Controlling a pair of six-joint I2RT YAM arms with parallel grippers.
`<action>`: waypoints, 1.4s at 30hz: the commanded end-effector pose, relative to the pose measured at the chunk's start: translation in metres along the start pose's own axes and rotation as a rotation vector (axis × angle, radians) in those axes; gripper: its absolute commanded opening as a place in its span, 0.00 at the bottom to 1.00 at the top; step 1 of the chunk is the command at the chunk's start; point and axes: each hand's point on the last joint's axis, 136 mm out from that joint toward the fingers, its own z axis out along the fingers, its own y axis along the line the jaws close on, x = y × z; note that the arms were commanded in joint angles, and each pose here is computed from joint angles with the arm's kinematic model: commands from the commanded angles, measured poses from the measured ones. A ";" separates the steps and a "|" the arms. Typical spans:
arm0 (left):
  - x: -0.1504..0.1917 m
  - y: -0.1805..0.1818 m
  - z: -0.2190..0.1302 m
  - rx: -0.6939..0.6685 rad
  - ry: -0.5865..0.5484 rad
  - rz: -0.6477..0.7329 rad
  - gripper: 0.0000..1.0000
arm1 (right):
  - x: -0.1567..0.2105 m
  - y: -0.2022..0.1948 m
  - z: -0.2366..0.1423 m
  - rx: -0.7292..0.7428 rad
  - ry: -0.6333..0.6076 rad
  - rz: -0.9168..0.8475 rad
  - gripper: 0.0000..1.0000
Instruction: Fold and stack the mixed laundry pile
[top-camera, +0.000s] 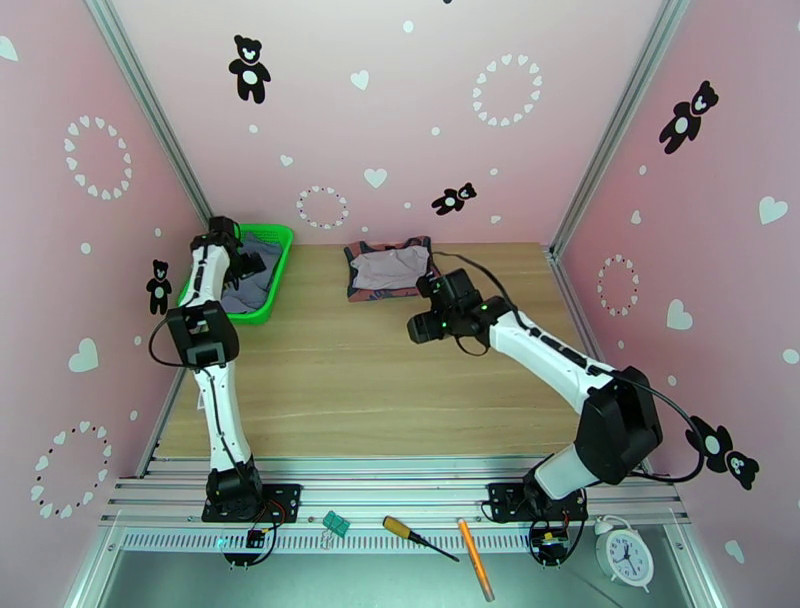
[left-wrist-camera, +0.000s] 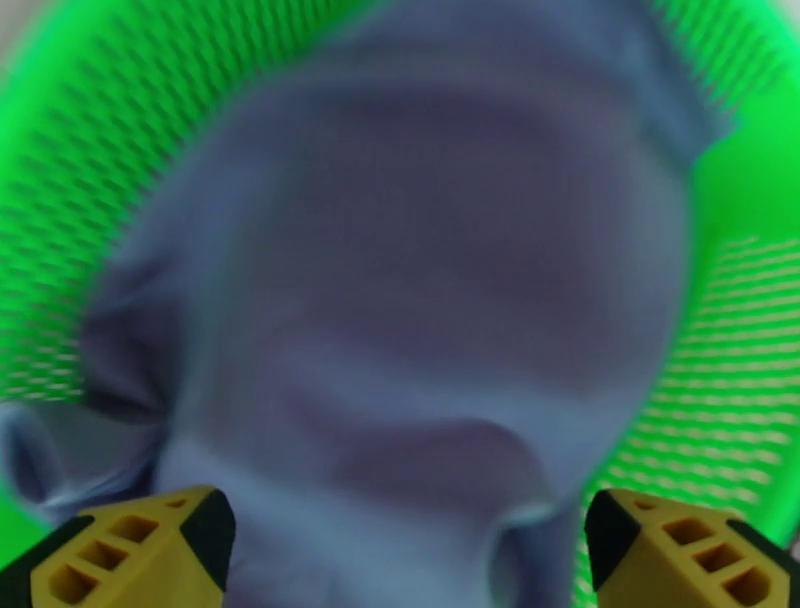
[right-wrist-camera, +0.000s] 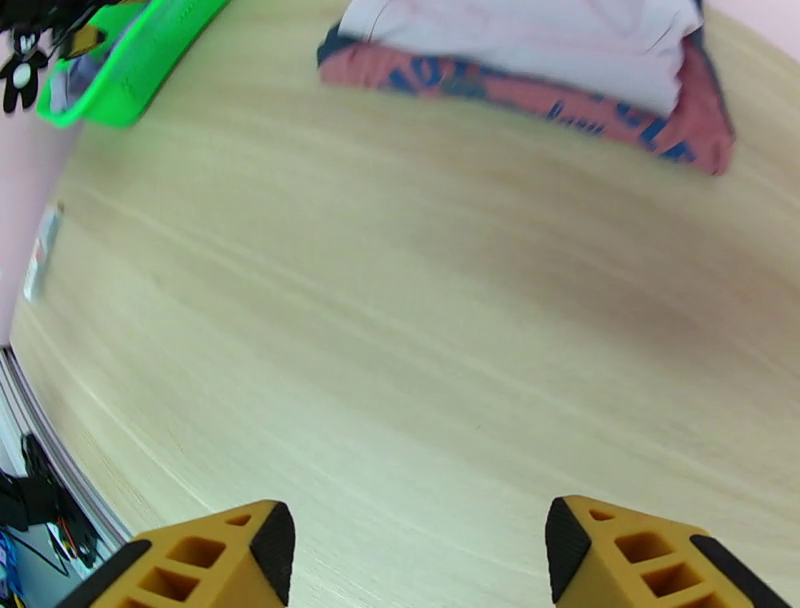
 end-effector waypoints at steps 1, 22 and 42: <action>0.002 -0.004 -0.001 0.043 0.029 0.004 0.98 | 0.001 0.000 0.018 0.021 -0.004 0.017 0.71; 0.025 -0.009 0.036 0.080 0.133 -0.025 0.00 | -0.001 0.014 0.034 -0.010 0.038 0.015 0.62; 0.023 -0.087 -0.402 0.626 -0.396 0.140 0.00 | -0.004 0.000 -0.059 0.052 -0.223 0.051 0.58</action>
